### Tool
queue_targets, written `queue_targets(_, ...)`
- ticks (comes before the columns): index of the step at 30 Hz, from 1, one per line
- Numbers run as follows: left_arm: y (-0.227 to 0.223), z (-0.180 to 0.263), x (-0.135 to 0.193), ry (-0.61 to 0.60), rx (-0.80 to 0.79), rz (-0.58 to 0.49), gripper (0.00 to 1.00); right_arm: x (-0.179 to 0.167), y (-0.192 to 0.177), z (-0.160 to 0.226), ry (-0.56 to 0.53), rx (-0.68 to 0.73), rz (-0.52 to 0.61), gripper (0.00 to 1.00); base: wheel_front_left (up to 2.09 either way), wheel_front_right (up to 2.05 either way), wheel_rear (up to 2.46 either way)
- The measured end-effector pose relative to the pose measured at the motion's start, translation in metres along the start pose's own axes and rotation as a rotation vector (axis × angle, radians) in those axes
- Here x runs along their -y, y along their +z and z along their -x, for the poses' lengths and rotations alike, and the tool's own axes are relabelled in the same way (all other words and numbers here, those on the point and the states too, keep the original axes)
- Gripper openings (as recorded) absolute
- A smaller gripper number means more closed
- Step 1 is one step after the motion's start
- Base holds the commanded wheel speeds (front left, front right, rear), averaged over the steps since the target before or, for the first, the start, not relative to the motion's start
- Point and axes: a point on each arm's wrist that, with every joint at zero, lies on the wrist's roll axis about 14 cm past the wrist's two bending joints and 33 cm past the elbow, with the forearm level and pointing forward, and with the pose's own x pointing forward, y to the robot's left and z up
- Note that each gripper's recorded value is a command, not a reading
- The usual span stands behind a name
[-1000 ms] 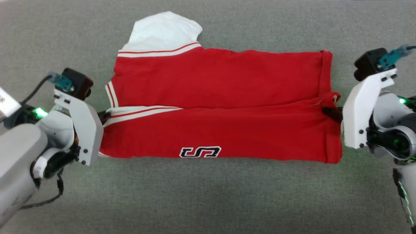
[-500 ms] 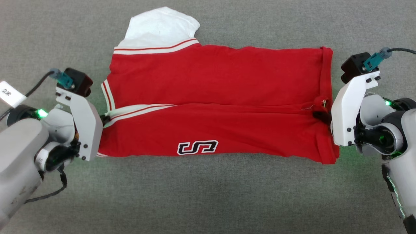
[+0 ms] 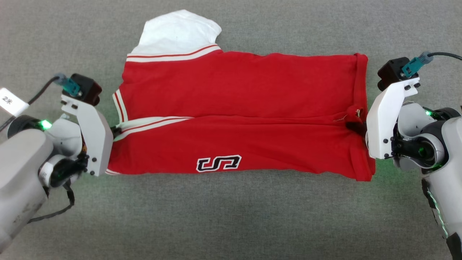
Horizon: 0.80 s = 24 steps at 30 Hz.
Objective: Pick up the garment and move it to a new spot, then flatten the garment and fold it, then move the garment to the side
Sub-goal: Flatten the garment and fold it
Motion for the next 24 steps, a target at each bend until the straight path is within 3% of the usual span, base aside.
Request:
queue_targets(3,0.003,0.001,-0.002,0.004,0.002,0.015,0.25,0.002,-0.001,-0.001,-0.005,0.0,-0.007,0.0,0.0,0.0,0.0)
queue_targets(5,0.005,0.002,-0.002,0.006,0.008,0.024,0.42,0.002,-0.001,-0.001,-0.005,-0.002,-0.011,0.0,0.0,0.0,0.0)
queue_targets(10,0.009,0.006,-0.003,0.013,0.021,0.037,0.51,0.001,0.004,0.0,-0.007,0.023,-0.013,0.0,0.0,0.0,0.0)
queue_targets(11,0.01,0.007,-0.003,0.011,0.026,0.043,0.75,0.001,0.004,0.0,-0.006,0.025,-0.014,0.0,0.0,0.0,0.0)
queue_targets(12,0.011,0.009,-0.004,0.013,0.031,0.052,0.91,0.0,0.004,0.0,-0.005,0.028,-0.015,0.0,0.0,0.0,0.0)
queue_targets(13,0.012,0.01,-0.004,0.016,0.033,0.051,0.97,-0.001,0.004,0.0,-0.005,0.03,-0.016,0.0,0.0,0.0,0.0)
queue_targets(24,0.016,0.028,-0.007,0.037,0.054,0.052,1.0,-0.005,0.007,0.004,-0.003,0.054,-0.016,0.0,0.0,0.0,0.0)
